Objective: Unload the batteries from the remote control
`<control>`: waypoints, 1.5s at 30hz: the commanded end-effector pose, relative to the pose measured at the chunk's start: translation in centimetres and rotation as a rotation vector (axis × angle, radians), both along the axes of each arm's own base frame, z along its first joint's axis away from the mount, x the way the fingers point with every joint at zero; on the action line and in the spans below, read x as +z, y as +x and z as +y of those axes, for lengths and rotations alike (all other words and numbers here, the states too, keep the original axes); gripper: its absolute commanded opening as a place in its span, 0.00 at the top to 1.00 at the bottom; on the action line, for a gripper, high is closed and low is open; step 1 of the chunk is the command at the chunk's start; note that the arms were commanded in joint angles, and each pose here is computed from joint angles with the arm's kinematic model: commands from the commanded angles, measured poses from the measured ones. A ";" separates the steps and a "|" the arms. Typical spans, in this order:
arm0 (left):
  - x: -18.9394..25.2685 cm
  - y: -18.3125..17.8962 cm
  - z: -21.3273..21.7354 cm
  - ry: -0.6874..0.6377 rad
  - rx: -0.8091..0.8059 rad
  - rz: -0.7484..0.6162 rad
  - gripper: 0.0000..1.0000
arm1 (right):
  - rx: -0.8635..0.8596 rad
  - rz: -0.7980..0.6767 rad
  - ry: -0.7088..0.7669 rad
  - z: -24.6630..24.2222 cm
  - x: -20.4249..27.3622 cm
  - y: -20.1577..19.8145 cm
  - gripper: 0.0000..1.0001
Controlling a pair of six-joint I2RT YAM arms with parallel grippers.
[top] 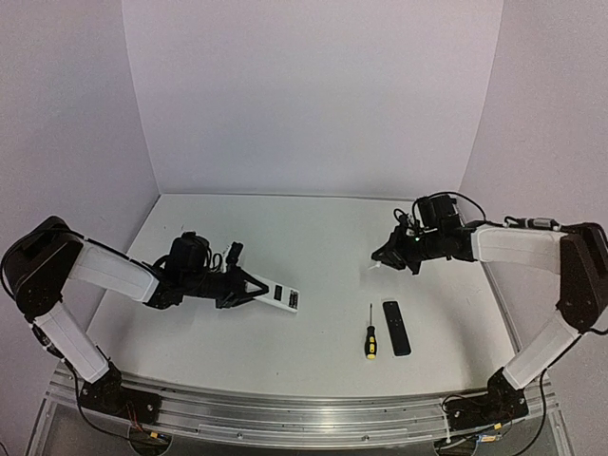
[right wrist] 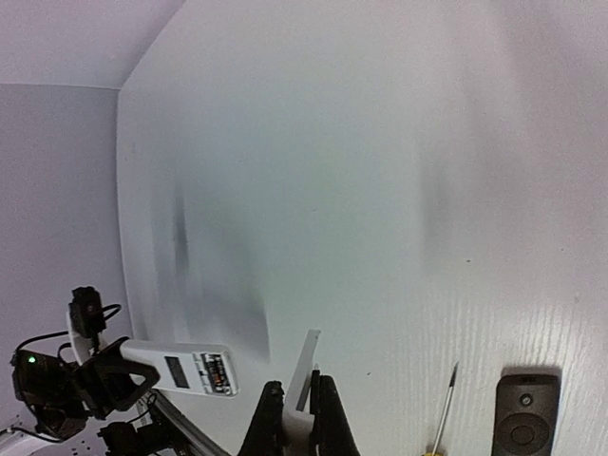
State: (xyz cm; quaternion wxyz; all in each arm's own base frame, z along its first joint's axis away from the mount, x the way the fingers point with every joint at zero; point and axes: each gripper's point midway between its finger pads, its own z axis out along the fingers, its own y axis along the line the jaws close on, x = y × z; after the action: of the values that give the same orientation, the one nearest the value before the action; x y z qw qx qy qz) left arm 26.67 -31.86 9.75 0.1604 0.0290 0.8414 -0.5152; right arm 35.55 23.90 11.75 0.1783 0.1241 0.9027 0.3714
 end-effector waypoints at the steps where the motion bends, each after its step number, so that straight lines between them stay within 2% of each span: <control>1: 0.0 1.1 -0.8 0.015 -0.054 0.002 0.97 | 0.061 0.067 0.006 1.5 -2.9 1.9 1.00; 8: -2.0 1.7 -1.0 0.036 -0.077 0.062 0.94 | 0.072 0.134 -0.015 2.2 -6.7 3.5 1.00; 13: -3.3 2.4 -0.9 0.053 -0.075 0.106 0.87 | 0.034 0.220 -0.006 1.2 -9.4 3.6 1.00; 17: -3.5 3.1 -0.8 0.089 -0.069 0.098 0.74 | 0.001 0.256 -0.014 0.4 -10.4 3.4 1.00; 22: -3.9 3.8 -0.1 0.174 -0.051 0.083 0.49 | -0.038 0.262 -0.014 -0.6 -10.1 3.5 0.92; 27: -4.0 4.9 0.6 0.278 -0.026 0.071 0.33 | -0.102 0.292 -0.038 -2.0 -10.1 3.2 0.76; 32: -4.1 6.2 2.4 0.414 0.053 0.066 0.13 | -0.142 0.280 -0.109 -3.6 -9.4 3.0 0.68; 35: -3.8 6.8 3.5 0.479 0.100 0.056 0.05 | -0.162 0.252 -0.153 -4.6 -8.3 2.9 0.55; 36: -3.6 7.0 3.9 0.500 0.115 0.052 0.03 | -0.170 0.251 -0.175 -5.0 -7.9 2.7 0.47; 39: -2.9 7.3 4.8 0.544 0.151 0.037 0.00 | -0.192 0.244 -0.260 -6.7 -6.8 1.8 0.37; 41: -2.0 7.3 5.5 0.565 0.181 0.023 0.00 | -0.188 0.244 -0.296 -7.5 -6.3 0.7 0.27; 43: -0.6 7.3 5.9 0.557 0.200 -0.003 0.00 | -0.161 0.229 -0.311 -7.3 -5.1 -0.6 0.23; 45: 1.1 6.9 6.1 0.532 0.210 -0.033 0.00 | -0.107 0.199 -0.388 -6.8 -4.2 -2.3 0.18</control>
State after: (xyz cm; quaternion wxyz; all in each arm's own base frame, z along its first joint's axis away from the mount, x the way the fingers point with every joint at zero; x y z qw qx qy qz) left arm 32.53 -26.67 5.09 0.1429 -0.0100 0.9567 -0.2533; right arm 36.85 17.85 5.66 0.1194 0.2167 0.9409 0.2311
